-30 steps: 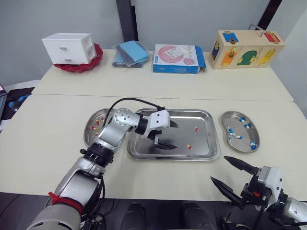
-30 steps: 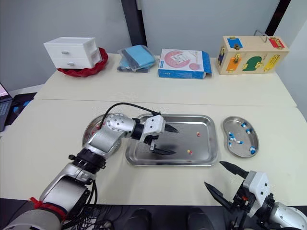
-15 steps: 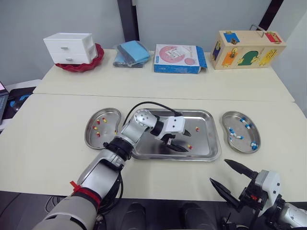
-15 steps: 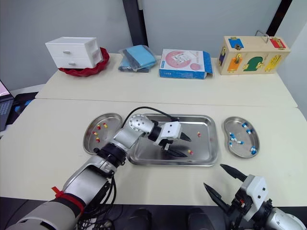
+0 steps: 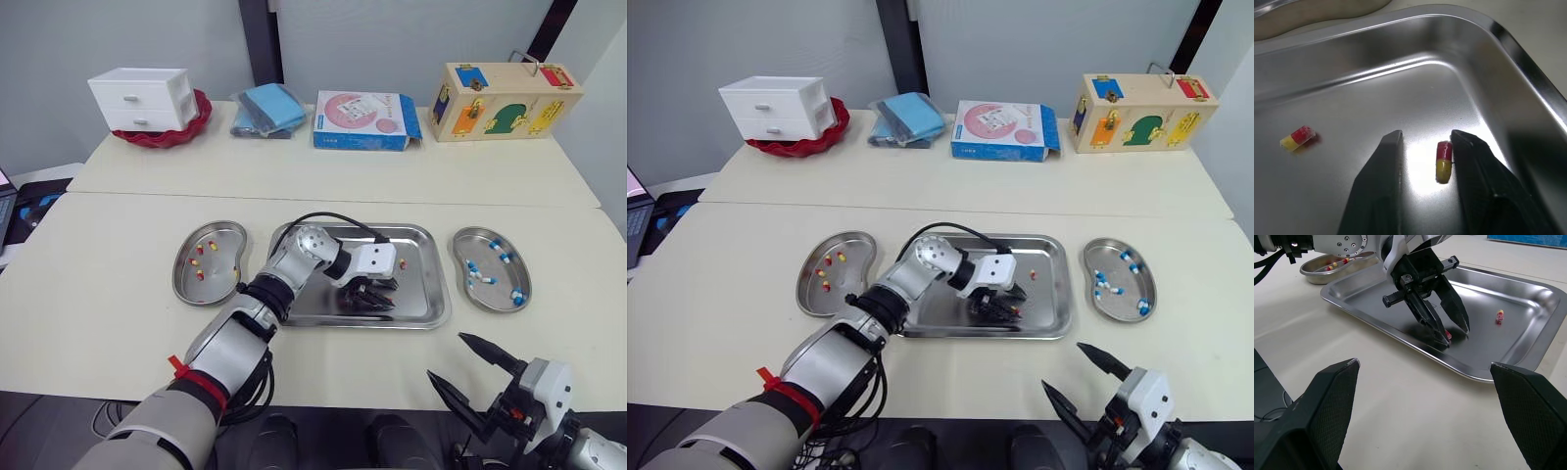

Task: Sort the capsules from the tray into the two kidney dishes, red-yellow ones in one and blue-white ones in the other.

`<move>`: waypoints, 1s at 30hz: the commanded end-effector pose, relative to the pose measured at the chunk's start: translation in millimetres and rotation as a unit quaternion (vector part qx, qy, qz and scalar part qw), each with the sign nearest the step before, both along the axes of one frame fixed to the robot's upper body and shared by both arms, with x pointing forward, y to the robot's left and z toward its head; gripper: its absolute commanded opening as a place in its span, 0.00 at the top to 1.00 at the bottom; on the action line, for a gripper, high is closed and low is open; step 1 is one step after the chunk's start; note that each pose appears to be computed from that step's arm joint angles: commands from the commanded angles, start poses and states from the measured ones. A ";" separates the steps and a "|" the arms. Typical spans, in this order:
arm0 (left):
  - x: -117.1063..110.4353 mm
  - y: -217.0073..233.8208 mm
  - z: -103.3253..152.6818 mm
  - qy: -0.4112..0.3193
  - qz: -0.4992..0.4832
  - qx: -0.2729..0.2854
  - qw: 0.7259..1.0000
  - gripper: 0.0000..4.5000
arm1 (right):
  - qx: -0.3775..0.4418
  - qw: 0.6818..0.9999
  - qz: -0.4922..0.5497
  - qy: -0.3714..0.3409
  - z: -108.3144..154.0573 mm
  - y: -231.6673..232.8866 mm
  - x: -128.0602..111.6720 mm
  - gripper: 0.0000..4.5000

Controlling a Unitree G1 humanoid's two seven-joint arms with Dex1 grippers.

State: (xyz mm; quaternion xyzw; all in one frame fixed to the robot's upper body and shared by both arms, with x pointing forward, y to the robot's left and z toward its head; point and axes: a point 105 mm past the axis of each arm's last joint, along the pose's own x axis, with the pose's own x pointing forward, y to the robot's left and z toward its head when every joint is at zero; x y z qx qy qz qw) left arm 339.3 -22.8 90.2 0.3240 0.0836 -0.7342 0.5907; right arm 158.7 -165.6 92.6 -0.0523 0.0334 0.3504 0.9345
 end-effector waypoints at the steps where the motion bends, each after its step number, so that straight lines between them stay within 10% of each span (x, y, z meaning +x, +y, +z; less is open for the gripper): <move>1: 3.6 6.1 -0.8 -0.011 0.001 0.019 1.000 0.93 | 0.001 1.000 0.005 -0.023 10.0 4.5 -2.9 0.00; 19: 7.8 14.7 52.6 -0.032 0.055 -0.097 0.993 0.99 | -0.008 0.998 0.056 -0.025 15.7 12.8 -1.2 0.00; 30: -2.1 117.1 73.9 -0.030 0.286 -0.127 0.949 0.99 | -0.040 0.989 0.141 -0.015 25.3 6.8 7.0 0.00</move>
